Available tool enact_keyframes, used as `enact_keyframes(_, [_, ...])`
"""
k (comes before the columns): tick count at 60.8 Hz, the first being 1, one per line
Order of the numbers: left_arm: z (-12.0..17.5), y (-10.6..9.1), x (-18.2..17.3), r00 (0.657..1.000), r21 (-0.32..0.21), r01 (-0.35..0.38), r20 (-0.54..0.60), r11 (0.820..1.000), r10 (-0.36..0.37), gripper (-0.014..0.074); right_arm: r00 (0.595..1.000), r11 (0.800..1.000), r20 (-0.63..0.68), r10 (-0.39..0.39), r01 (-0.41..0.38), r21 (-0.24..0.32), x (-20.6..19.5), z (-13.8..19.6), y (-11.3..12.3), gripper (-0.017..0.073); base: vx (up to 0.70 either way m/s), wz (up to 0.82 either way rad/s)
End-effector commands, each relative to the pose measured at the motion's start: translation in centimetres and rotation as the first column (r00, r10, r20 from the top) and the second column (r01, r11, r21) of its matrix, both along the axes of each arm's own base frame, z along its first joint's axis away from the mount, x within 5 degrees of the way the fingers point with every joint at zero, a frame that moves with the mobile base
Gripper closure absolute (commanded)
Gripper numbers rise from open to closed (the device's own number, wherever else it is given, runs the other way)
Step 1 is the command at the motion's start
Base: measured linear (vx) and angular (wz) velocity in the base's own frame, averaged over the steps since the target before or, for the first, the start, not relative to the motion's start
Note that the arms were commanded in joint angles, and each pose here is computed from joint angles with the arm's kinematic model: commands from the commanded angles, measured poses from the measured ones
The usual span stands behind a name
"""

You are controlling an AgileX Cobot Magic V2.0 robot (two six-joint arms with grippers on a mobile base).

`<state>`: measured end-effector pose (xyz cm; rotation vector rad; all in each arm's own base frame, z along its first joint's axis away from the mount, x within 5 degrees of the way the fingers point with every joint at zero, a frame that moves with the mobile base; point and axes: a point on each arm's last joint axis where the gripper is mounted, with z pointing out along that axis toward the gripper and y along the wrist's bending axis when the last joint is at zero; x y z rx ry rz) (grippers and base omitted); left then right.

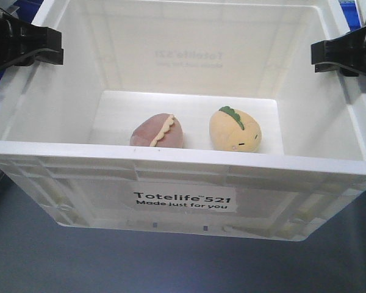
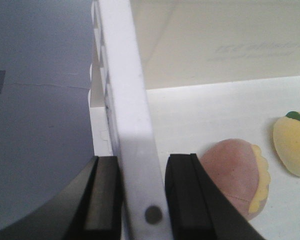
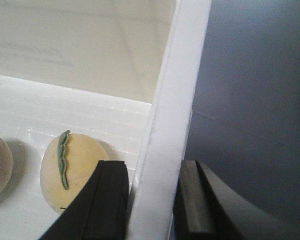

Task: Place moving items into box and shelve
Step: 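Hold the crate rims with both grippers while the base drives along shelving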

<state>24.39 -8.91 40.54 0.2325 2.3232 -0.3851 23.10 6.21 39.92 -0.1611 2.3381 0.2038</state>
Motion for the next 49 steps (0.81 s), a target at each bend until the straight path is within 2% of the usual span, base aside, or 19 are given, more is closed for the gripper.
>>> enact_keyframes(1, [3.63,0.11,-0.82,0.979,-0.085,0.004,0.206,0.996,0.014,0.0600,0.979,1.000,0.204,0.000,-0.002,0.007,-0.16,2.99,-0.39,0.0564,0.16,0.33])
enact_keyframes(49, [3.63,0.11,-0.82,0.979,-0.085,0.004,0.206,0.996,0.014,0.0600,0.979,1.000,0.204,0.000,-0.002,0.007,-0.16,2.99,-0.39,0.0564,0.12,0.38])
